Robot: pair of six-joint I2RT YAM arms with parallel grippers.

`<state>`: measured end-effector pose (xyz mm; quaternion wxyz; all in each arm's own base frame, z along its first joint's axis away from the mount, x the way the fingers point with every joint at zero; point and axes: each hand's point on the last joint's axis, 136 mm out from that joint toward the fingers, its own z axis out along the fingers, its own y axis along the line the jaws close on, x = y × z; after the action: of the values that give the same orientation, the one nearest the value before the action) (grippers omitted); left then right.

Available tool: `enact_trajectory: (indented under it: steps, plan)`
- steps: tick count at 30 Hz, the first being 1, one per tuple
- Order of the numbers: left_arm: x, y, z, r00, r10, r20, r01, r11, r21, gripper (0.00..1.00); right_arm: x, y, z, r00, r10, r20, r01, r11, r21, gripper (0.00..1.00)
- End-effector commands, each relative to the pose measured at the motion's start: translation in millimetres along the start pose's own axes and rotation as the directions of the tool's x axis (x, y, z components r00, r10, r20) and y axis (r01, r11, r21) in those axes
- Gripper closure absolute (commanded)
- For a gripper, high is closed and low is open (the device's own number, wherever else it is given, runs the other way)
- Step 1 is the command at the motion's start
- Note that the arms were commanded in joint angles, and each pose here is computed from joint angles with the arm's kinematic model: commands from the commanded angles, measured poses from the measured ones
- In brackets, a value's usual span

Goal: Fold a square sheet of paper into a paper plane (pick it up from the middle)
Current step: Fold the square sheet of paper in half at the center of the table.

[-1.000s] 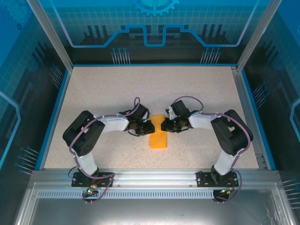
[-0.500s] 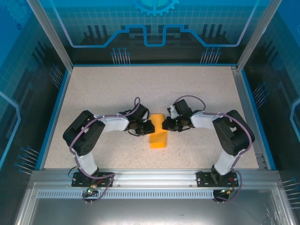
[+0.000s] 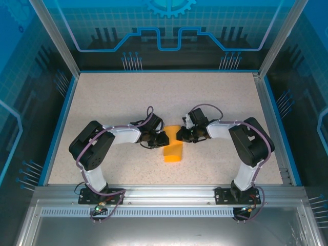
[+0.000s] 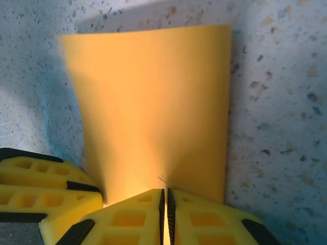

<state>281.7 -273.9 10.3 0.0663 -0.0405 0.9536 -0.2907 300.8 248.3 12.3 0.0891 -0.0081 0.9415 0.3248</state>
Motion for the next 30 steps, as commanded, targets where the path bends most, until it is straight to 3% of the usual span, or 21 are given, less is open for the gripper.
enact_trajectory:
  steps: [1, 8, 13, 19, 23, 30]
  plan:
    - [29, 53, 15, 0.996, -0.036, -0.087, 0.02, 0.982, -0.186, 0.82, -5, -18, 4, 1.0, 0.023, 0.004, -0.023, 0.998, 0.054, 0.86]
    - [31, 54, 14, 0.995, -0.038, -0.088, 0.021, 0.982, -0.19, 0.82, -11, -36, -10, 0.998, 0.04, 0.046, -0.046, 0.989, 0.143, 0.85]
    - [33, 56, 14, 0.995, -0.041, -0.09, 0.023, 0.981, -0.193, 0.82, -24, -30, -42, 0.989, -0.027, 0.147, -0.006, 0.976, 0.217, 0.83]
    - [30, 52, 16, 0.995, -0.042, -0.088, 0.025, 0.983, -0.183, 0.82, -31, 8, -51, 0.981, -0.048, 0.188, 0.03, 0.995, 0.097, 0.83]
    - [30, 52, 15, 0.995, -0.041, -0.089, 0.024, 0.983, -0.183, 0.82, -32, 30, -39, 0.986, -0.062, 0.157, 0.058, 0.998, 0.03, 0.83]
    - [32, 53, 12, 0.995, -0.036, -0.091, 0.018, 0.982, -0.189, 0.83, -32, 26, -6, 0.994, -0.047, 0.103, 0.047, 0.999, 0.005, 0.85]
